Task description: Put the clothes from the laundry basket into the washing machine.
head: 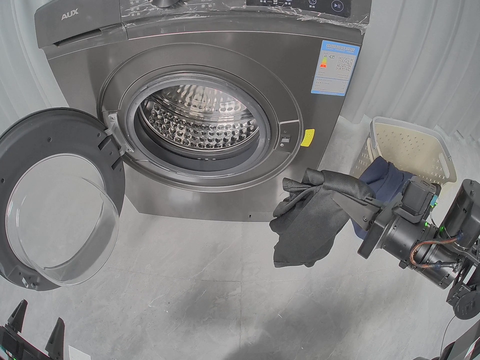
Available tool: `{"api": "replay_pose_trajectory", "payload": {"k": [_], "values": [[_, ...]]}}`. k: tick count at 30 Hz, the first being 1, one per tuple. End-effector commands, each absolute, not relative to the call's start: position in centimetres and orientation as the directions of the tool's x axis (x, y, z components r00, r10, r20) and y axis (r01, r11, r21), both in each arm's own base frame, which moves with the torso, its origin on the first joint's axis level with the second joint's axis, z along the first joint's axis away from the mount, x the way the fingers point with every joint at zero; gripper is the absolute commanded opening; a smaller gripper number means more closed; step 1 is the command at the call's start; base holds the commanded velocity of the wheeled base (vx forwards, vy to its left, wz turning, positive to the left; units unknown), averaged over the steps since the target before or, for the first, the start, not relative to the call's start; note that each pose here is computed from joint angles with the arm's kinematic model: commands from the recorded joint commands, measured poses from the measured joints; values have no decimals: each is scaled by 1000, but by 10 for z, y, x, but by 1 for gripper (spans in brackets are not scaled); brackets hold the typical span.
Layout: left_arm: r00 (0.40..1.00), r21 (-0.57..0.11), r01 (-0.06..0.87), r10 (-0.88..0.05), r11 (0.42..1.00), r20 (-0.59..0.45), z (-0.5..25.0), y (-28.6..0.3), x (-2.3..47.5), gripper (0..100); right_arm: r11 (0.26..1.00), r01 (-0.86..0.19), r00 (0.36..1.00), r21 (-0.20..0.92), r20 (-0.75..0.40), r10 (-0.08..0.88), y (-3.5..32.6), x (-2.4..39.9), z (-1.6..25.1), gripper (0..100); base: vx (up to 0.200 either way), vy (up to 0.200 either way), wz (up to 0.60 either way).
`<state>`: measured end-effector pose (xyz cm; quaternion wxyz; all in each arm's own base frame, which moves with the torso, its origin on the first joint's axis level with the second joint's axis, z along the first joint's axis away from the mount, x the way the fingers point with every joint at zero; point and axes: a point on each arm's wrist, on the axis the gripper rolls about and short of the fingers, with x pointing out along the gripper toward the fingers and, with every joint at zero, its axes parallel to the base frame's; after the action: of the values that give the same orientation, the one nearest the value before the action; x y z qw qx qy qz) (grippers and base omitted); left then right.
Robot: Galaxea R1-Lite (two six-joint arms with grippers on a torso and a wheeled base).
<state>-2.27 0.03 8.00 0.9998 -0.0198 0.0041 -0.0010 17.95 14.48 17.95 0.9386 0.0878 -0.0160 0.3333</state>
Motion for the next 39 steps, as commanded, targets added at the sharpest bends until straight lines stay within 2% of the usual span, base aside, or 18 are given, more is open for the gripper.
{"api": "replay_pose_trajectory", "payload": {"k": [1, 8, 20, 28, 34, 39], "values": [[1000, -40, 1, -2, 999, -12, 76, 0, -22, 100, 762, -629, 777, 155, 87, 624, 145, 180, 179, 0, 0, 200, 0], [1000, -40, -2, 2, 999, -11, 76, 0, -23, 100, 761, -629, 777, 157, 87, 624, 145, 179, 179, 0, 0, 200, 0], [1000, -5, -3, 3, 1000, -6, 75, 0, -23, 100, 709, -665, 741, 235, 90, 665, 172, 189, 180, 0, 0, 0, 0], [1000, -11, -6, 6, 1000, -5, 75, 0, -23, 100, 725, -643, 765, 246, 158, 624, 184, 195, 197, 0, 0, 0, 0], [1000, -25, -8, 8, 1000, -5, 75, 0, -23, 100, 729, -639, 769, 247, 160, 620, 190, 201, 196, 0, 0, 0, 0], [1000, 6, 8, -8, 1000, -3, 75, 0, -23, 100, 727, -640, 767, 247, 155, 622, 191, 201, 195, 0, 0, 0, 0]]}}
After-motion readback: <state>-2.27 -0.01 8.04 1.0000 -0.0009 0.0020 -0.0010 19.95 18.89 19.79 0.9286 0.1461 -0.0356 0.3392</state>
